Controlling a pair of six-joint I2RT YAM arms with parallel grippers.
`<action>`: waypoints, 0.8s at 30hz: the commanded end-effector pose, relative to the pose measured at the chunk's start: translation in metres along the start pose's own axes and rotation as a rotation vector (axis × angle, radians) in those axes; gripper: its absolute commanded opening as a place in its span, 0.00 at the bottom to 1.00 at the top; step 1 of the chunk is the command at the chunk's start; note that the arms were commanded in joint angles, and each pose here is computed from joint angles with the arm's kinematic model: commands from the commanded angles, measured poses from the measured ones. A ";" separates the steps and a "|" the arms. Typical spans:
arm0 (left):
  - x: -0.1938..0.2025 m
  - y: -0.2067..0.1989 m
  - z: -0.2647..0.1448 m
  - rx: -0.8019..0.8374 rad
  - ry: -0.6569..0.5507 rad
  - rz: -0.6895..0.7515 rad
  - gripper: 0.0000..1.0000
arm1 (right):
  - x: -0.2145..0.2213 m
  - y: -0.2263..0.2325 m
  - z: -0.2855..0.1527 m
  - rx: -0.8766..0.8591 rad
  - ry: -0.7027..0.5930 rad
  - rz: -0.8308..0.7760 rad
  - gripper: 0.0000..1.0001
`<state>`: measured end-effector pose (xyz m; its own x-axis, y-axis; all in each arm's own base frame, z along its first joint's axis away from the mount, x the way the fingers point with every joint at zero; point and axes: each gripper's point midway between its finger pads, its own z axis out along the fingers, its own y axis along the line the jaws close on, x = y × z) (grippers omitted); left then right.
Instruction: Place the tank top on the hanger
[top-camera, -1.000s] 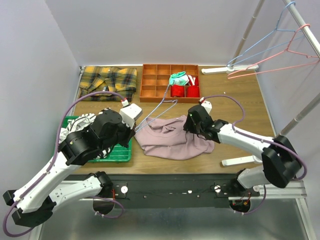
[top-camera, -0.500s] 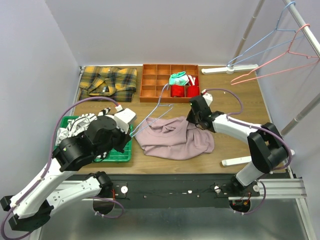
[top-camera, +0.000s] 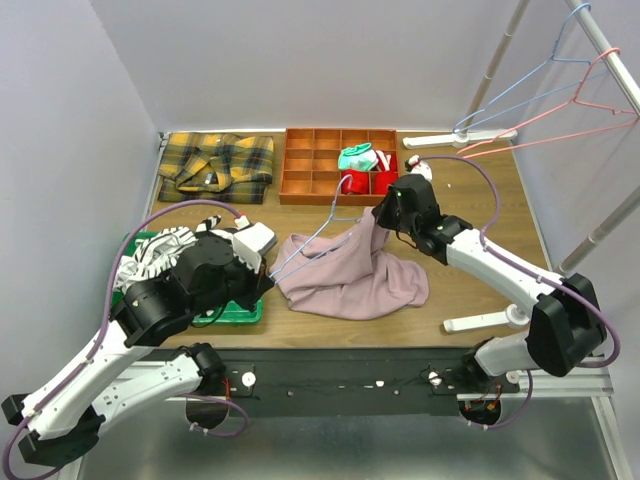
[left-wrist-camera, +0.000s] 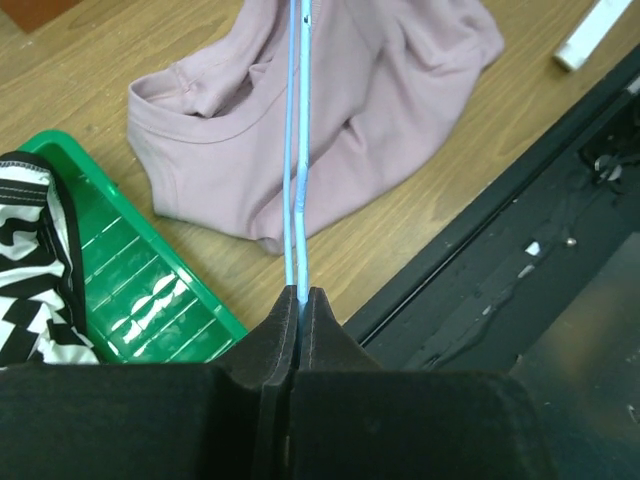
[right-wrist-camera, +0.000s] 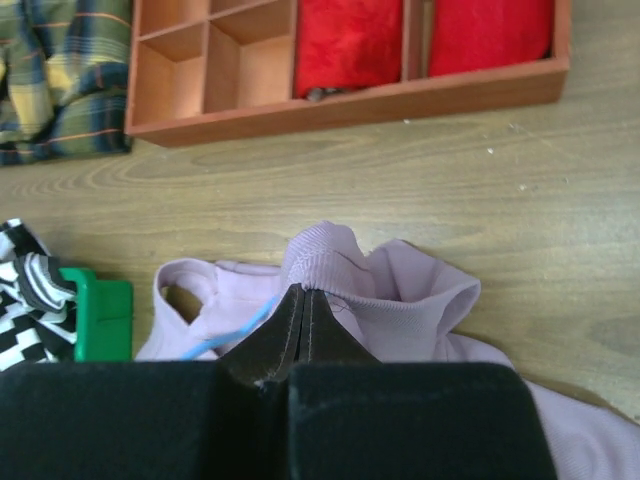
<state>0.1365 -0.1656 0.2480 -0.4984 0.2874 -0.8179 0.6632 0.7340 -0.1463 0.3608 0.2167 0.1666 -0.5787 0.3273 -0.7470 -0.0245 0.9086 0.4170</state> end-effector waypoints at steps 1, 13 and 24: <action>-0.019 -0.014 -0.021 0.079 -0.088 -0.013 0.00 | -0.021 0.017 -0.009 -0.060 -0.017 -0.061 0.01; -0.017 -0.022 -0.041 0.131 -0.098 -0.027 0.00 | -0.052 0.043 -0.015 -0.113 -0.052 -0.100 0.01; -0.031 -0.038 -0.040 0.211 -0.172 -0.080 0.00 | -0.060 0.081 -0.033 -0.291 0.002 -0.205 0.01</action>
<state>0.1082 -0.1663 0.2882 -0.4765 0.1740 -0.8618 0.7119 0.6515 -0.2622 0.3744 0.2432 0.2495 -0.5180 0.2229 -0.8258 -0.2402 0.8887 0.3906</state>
